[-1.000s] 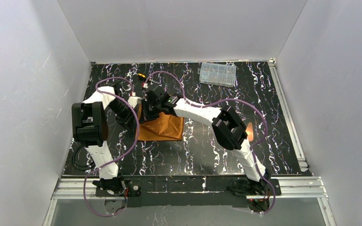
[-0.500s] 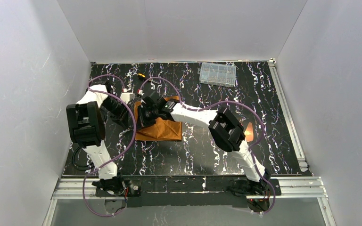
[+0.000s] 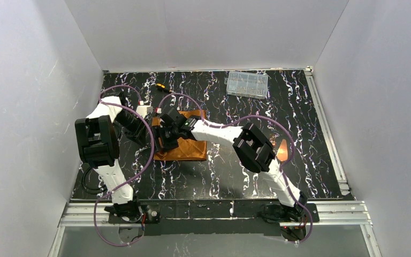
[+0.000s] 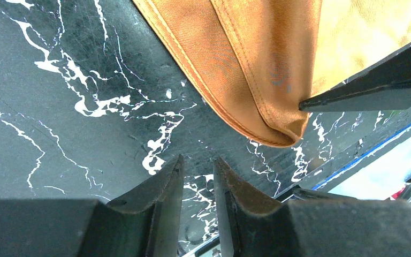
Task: Fold the napkin into a case and place the utensils inside
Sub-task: Fold the rectangle-folded napkin at the center of the board.
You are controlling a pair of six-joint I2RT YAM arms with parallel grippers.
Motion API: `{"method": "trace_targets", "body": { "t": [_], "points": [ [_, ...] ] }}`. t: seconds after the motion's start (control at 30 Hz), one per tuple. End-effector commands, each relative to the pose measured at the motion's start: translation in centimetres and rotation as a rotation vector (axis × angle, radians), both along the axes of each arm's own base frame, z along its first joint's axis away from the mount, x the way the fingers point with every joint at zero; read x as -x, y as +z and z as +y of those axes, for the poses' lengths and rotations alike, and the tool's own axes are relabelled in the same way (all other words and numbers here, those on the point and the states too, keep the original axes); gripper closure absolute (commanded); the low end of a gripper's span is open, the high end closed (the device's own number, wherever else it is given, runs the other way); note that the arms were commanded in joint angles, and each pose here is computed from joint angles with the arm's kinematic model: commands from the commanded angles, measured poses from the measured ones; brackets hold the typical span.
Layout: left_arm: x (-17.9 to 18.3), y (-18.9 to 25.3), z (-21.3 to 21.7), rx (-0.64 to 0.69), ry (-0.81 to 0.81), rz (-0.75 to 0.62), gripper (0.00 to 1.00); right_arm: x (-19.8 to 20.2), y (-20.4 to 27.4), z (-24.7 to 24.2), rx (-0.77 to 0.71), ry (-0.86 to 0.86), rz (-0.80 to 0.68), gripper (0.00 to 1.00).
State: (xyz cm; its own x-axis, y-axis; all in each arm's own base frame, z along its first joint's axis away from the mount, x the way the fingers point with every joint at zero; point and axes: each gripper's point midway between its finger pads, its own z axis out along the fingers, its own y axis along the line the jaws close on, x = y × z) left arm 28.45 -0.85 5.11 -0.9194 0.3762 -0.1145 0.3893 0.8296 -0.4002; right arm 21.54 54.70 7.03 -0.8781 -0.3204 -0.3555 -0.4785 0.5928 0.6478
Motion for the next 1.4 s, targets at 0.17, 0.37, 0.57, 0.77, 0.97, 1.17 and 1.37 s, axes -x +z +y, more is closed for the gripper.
{"method": "trace_targets", "body": {
  "t": [0.17, 0.37, 0.57, 0.77, 0.97, 1.17, 1.37],
  "points": [
    [-0.7, 3.1, -1.1, 0.059, 0.025, -0.043, 0.75, -7.5, 10.5, -4.2, -0.190, -0.132, -0.079, 0.25],
    [0.2, 5.2, -3.1, 0.170, 0.012, -0.027, 0.75, -11.1, 10.9, -8.8, -0.142, -0.233, -0.116, 0.23],
    [1.5, 5.6, -6.4, 0.221, -0.033, 0.005, 0.76, -14.9, 8.2, -14.3, 0.069, -0.327, -0.186, 0.28],
    [3.4, 4.2, -8.8, 0.230, -0.140, 0.028, 0.78, -12.8, 5.0, -16.4, 0.149, -0.324, -0.116, 0.41],
    [4.1, 1.2, -6.7, 0.085, -0.199, 0.011, 0.84, -8.8, 3.1, -17.7, 0.128, -0.321, -0.044, 0.54],
    [4.8, 0.4, -5.0, 0.006, -0.211, 0.001, 0.93, -7.6, 2.2, -19.0, 0.172, -0.318, -0.048, 0.46],
    [4.5, 0.3, -3.9, -0.027, -0.184, -0.020, 1.00, -9.0, 3.0, -20.8, 0.261, -0.342, -0.150, 0.36]
  ]
}}
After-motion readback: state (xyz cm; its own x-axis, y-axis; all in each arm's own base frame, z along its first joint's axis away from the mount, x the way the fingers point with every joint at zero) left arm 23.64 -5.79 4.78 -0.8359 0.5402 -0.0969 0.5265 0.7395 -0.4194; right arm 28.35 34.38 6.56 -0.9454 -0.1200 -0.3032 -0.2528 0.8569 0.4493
